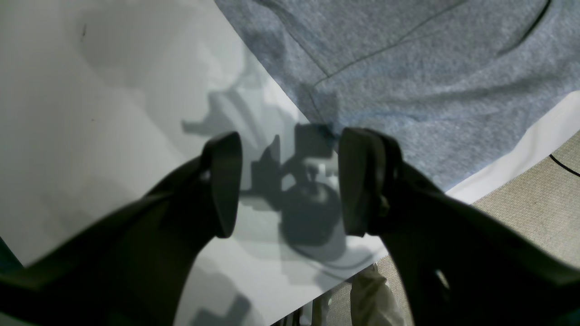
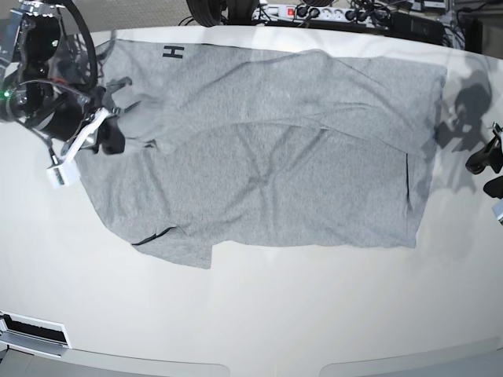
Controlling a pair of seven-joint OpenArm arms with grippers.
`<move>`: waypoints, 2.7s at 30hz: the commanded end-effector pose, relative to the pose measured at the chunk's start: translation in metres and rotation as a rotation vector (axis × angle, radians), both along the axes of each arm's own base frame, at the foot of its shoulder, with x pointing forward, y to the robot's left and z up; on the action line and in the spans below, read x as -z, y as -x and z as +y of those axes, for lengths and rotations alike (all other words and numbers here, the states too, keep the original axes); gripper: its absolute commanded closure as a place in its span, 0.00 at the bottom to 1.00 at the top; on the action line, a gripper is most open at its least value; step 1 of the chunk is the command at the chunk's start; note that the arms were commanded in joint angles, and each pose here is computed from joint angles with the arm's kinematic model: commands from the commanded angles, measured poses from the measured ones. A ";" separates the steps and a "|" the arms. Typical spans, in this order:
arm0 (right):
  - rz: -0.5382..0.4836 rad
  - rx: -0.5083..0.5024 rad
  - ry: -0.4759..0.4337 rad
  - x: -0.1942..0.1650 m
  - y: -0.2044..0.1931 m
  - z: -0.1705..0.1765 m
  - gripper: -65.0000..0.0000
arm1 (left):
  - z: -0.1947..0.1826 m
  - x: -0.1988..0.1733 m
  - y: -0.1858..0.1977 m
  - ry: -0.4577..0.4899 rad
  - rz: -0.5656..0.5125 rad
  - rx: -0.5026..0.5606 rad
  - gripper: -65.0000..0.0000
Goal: Layout the t-shirt on the table in an organized manner, then fold the t-shirt properly
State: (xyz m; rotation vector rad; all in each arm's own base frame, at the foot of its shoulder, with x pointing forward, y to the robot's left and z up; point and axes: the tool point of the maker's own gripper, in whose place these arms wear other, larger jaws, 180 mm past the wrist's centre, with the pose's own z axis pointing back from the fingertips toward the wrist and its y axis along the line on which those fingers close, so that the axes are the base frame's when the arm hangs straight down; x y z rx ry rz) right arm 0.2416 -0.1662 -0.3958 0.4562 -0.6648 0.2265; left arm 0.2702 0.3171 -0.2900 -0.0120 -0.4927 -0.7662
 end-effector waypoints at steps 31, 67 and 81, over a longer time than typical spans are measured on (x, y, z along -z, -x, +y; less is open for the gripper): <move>0.072 -0.240 0.197 0.001 0.060 0.001 1.00 | -0.070 0.062 0.054 0.247 0.127 0.050 1.00; 0.468 -0.246 0.481 0.096 0.144 -0.076 1.00 | -0.076 0.193 0.139 0.155 0.380 -0.074 1.00; 0.570 -0.263 0.489 0.098 0.169 -0.082 1.00 | -0.047 0.164 0.174 0.024 0.385 0.055 1.00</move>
